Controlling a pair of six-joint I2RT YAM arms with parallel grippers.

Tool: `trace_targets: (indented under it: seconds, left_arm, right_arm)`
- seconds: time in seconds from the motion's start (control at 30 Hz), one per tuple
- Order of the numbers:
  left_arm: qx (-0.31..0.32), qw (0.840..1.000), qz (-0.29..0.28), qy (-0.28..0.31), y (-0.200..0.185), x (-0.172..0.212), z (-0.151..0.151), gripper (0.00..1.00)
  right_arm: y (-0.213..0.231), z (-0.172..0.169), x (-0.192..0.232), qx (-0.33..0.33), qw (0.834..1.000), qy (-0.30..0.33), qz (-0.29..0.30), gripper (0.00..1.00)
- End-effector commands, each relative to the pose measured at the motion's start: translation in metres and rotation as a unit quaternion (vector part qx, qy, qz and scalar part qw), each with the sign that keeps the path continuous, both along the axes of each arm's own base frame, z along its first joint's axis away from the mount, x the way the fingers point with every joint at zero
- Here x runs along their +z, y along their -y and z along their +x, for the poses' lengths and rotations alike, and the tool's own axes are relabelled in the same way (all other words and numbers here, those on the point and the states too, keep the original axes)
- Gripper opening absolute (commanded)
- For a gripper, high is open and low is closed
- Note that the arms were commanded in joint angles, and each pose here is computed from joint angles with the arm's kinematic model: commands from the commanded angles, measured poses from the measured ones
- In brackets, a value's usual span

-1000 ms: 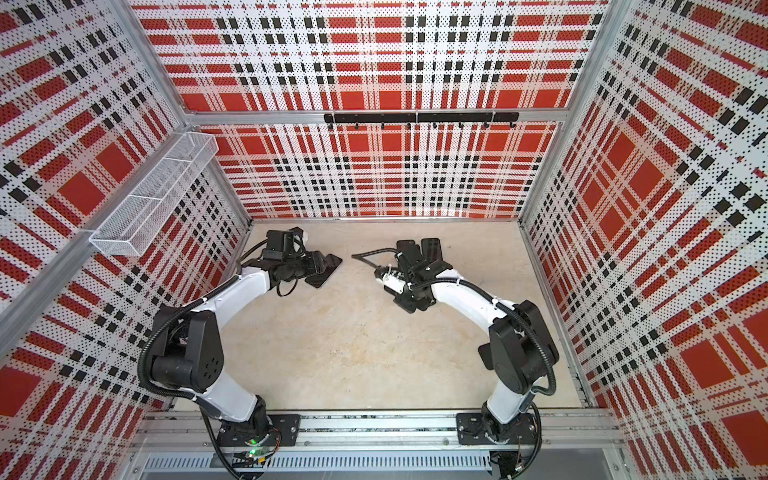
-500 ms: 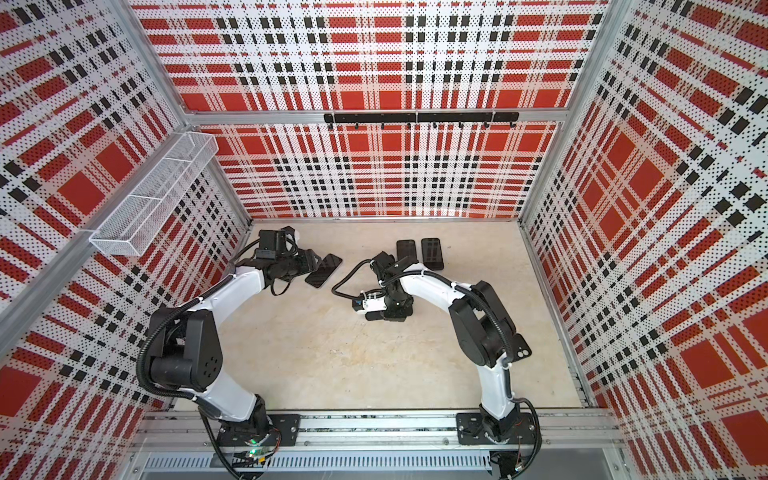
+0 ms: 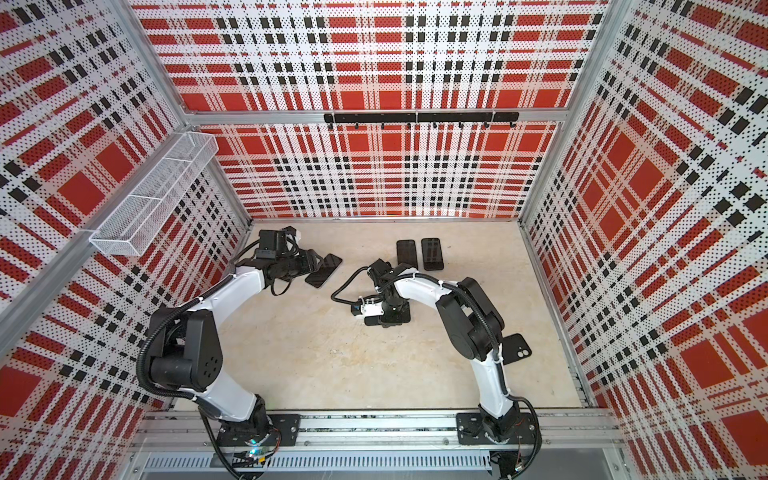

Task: Put the phone into the phone case
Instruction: 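Carry the black case to the table center and release it with the right gripper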

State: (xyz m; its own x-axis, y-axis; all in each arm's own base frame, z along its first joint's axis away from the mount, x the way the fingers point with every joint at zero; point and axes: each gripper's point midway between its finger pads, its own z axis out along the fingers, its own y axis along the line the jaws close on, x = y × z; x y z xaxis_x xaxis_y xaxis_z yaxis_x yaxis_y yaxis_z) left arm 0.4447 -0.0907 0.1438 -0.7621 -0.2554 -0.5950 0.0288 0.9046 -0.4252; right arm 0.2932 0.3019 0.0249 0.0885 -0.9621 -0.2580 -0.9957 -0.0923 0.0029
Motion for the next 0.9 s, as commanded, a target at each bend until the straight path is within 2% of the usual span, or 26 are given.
trace_targets:
  seconds: [0.0,0.13,0.23,0.37,0.47,0.53,0.6,0.7,0.77,0.87]
  left_arm:
    - [-0.02,1.0,-0.005,0.005,0.004,0.002,-0.002,0.65]
    - [-0.024,1.0,-0.001,0.001,0.004,-0.004,-0.002,0.68]
    - [-0.028,1.0,0.006,0.0,0.004,-0.006,-0.002,0.7]
    - [-0.032,0.999,0.029,0.003,0.004,-0.008,-0.002,0.74]
    - [-0.059,0.996,0.064,-0.002,0.007,-0.011,-0.003,0.84]
    - [-0.093,0.992,0.085,-0.01,0.011,-0.012,0.0,0.95]
    - [-0.108,0.988,0.112,-0.016,0.007,-0.014,0.003,1.0]
    - [-0.112,0.982,0.153,-0.025,-0.003,-0.022,0.007,0.98]
    - [-0.121,0.977,0.174,-0.036,-0.007,-0.029,0.007,0.98]
    - [-0.136,0.967,0.211,-0.052,-0.012,-0.038,0.007,0.98]
  right_arm:
    - [-0.007,-0.006,0.002,0.006,1.0,-0.009,0.014,0.4]
    - [-0.006,-0.004,0.023,-0.009,1.0,0.009,0.023,0.59]
    - [-0.004,-0.004,0.047,-0.024,0.998,0.036,0.046,0.7]
    - [0.003,-0.002,0.079,-0.062,0.992,0.076,0.085,0.78]
    - [0.008,0.002,0.104,-0.106,0.98,0.102,0.135,0.81]
    - [0.011,0.009,0.122,-0.142,0.963,0.134,0.188,0.89]
    - [0.016,0.019,0.137,-0.194,0.941,0.152,0.232,1.0]
    - [0.039,0.05,0.158,-0.357,0.891,0.128,0.251,1.0]
    - [0.052,0.063,0.159,-0.418,0.865,0.1,0.259,1.0]
    - [0.063,0.069,0.149,-0.451,0.843,0.063,0.285,1.0]
